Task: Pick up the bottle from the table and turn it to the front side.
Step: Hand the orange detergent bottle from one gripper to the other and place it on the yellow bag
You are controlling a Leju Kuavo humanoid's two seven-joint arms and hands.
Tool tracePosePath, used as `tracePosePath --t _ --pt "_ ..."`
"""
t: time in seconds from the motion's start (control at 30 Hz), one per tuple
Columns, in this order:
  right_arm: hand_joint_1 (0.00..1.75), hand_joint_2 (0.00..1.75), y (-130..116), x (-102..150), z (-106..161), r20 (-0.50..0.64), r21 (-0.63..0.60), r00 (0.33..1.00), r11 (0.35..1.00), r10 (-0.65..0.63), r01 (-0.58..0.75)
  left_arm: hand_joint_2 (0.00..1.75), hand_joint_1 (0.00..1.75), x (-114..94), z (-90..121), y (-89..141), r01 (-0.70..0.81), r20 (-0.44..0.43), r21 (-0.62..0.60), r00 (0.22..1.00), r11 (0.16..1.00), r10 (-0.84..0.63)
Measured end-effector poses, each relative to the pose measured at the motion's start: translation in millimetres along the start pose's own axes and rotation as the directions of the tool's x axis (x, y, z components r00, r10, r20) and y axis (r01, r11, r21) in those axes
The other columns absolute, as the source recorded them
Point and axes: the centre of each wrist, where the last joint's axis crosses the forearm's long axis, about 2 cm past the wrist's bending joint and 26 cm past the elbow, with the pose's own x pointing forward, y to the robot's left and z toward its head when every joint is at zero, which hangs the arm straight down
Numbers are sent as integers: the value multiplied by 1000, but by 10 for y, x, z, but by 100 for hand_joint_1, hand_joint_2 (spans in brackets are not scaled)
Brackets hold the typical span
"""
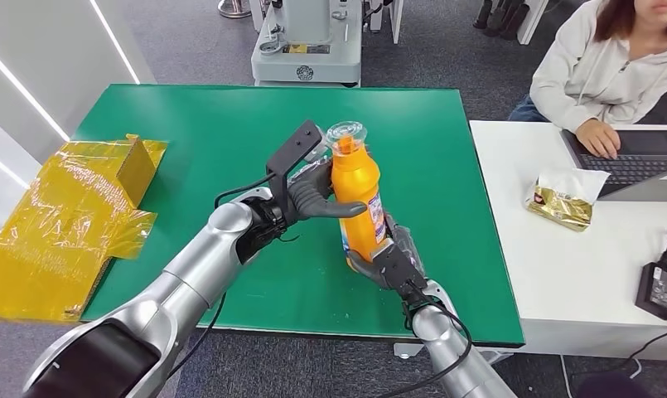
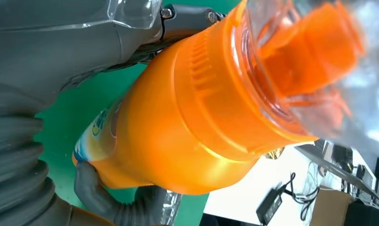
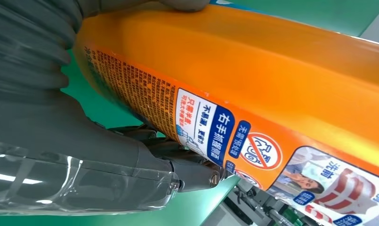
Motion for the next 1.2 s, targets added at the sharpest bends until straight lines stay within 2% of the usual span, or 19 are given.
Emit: tracePosePath --t 0.1,0.23,0.27,0.4,0.57,0.67,0.7,0.77,0.8,0.83,0.9,1.07,1.2 --pt "175 175 -2 -2 3 -3 -6 1000 1000 2 -2 175 0 4 -21 -31 -16 5 -2 1000 1000 16" --pt "175 175 -1 -5 9 -8 -12 1000 1000 3 -3 175 164 7 -37 -55 -25 13 -4 1000 1000 25" --pt "175 175 -1 -5 11 -8 -13 1000 1000 3 -3 175 170 8 -41 -60 -29 17 -3 999 1000 29" --pt "175 175 16 -2 37 -6 -16 1000 1000 0 0 175 175 12 -52 -76 -53 31 8 998 999 52" --pt "175 175 22 7 56 -2 -21 1000 1000 -2 2 175 161 16 -58 -83 -75 38 21 997 997 74" --pt "175 175 21 9 63 -2 -27 1000 1000 -3 3 175 163 17 -67 -96 -78 41 27 996 997 76" --pt "161 175 20 9 64 -2 -28 1000 1000 -3 3 175 167 18 -71 -101 -78 42 28 996 997 77" --pt "110 175 12 10 63 -1 -32 1000 999 -4 4 175 172 20 -77 -110 -82 45 28 996 996 81" --pt "67 175 8 11 62 0 -33 1000 999 -4 4 175 174 21 -79 -113 -83 47 29 996 996 82" --pt "37 175 4 12 60 1 -34 1000 999 -5 5 175 175 22 -80 -114 -84 50 30 995 996 82" --pt "0 175 -1 16 54 5 -33 1000 999 -7 7 175 175 20 -82 -117 -78 55 34 996 996 76" --pt "0 175 -21 44 27 25 -35 1000 999 -19 20 175 175 13 -90 -130 -18 77 55 997 998 14" --pt "0 175 -56 113 11 60 -43 996 997 -63 66 175 175 117 -106 -71 170 141 145 972 975 -190"
